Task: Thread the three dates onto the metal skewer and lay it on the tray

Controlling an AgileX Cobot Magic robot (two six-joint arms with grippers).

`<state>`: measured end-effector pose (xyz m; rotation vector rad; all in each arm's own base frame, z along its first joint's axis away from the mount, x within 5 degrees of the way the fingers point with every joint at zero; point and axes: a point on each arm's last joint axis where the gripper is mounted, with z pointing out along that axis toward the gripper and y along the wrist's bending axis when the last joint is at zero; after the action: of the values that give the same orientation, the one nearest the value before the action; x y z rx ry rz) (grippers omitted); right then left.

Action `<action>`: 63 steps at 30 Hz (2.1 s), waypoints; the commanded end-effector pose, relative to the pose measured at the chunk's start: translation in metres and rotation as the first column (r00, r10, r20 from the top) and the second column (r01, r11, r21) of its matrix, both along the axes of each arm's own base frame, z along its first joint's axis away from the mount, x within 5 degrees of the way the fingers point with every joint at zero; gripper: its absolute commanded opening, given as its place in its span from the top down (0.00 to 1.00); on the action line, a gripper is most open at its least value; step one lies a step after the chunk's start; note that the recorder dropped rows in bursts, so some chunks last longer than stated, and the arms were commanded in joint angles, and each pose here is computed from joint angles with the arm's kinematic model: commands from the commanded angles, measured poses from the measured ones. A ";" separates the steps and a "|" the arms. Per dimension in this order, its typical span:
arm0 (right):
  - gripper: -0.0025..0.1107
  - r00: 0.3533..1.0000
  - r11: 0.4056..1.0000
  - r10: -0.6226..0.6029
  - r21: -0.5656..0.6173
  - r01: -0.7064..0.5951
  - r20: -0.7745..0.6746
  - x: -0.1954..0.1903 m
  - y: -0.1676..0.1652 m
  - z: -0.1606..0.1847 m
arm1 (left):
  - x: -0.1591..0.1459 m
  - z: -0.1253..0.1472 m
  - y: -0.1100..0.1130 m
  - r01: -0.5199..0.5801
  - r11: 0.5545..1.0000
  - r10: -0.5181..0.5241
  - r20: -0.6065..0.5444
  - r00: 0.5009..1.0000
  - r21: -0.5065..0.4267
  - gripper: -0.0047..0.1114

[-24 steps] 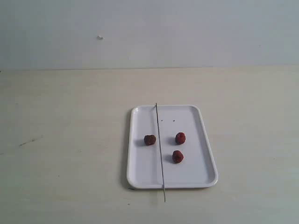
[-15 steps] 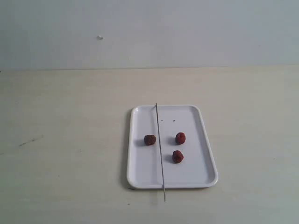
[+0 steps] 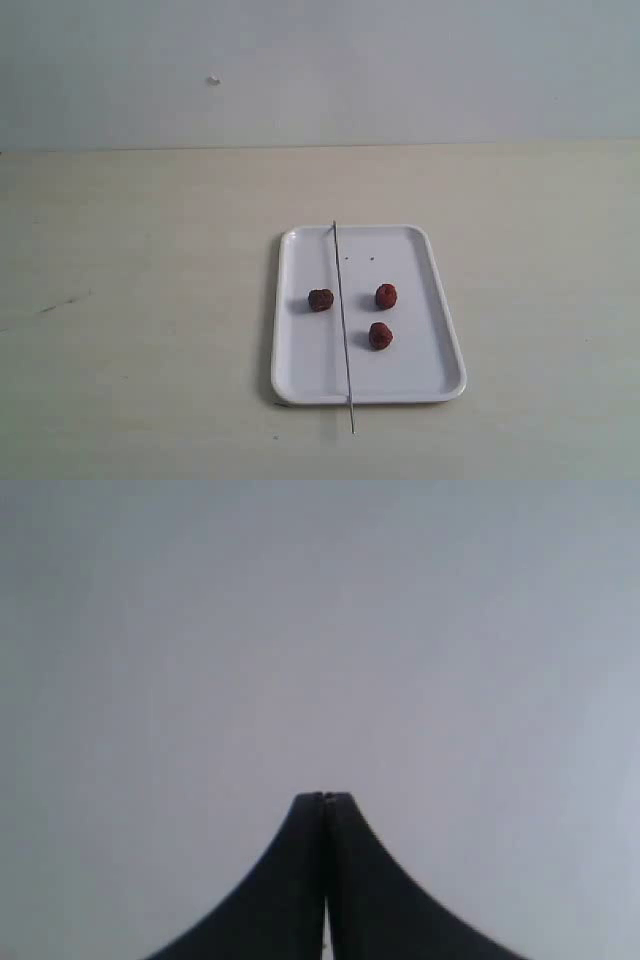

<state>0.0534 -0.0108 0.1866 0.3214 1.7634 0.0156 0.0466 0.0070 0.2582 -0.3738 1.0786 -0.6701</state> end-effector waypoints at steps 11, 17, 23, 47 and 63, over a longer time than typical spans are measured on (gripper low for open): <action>0.98 1.000 1.000 -0.004 -0.010 0.004 0.007 0.000 0.000 -0.001 | 0.020 0.123 0.005 -0.136 0.987 0.152 0.240 0.959 -0.085 0.96; 0.98 1.000 1.000 -0.004 -0.010 0.004 0.007 0.000 0.000 -0.001 | 0.120 0.127 -0.052 0.180 0.960 -0.098 -0.344 0.934 0.216 0.96; 0.98 1.000 1.000 -0.004 -0.010 0.004 0.007 0.000 0.000 -0.001 | 0.239 0.046 -0.108 0.535 0.823 -0.135 -0.849 0.511 0.191 0.96; 0.98 1.000 1.000 -0.004 -0.010 0.004 0.007 0.000 0.000 -0.001 | 0.219 0.039 -0.244 0.945 0.270 -0.122 -0.966 0.226 0.187 0.95; 0.98 1.000 1.000 -0.004 -0.010 0.004 0.007 0.000 0.000 -0.001 | 0.222 0.010 -0.260 0.955 0.297 -0.137 -0.989 0.063 0.020 0.26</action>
<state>0.0534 -0.0108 0.1866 0.3214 1.7634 0.0156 0.2688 -0.2443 0.2777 0.7668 2.5810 -0.6954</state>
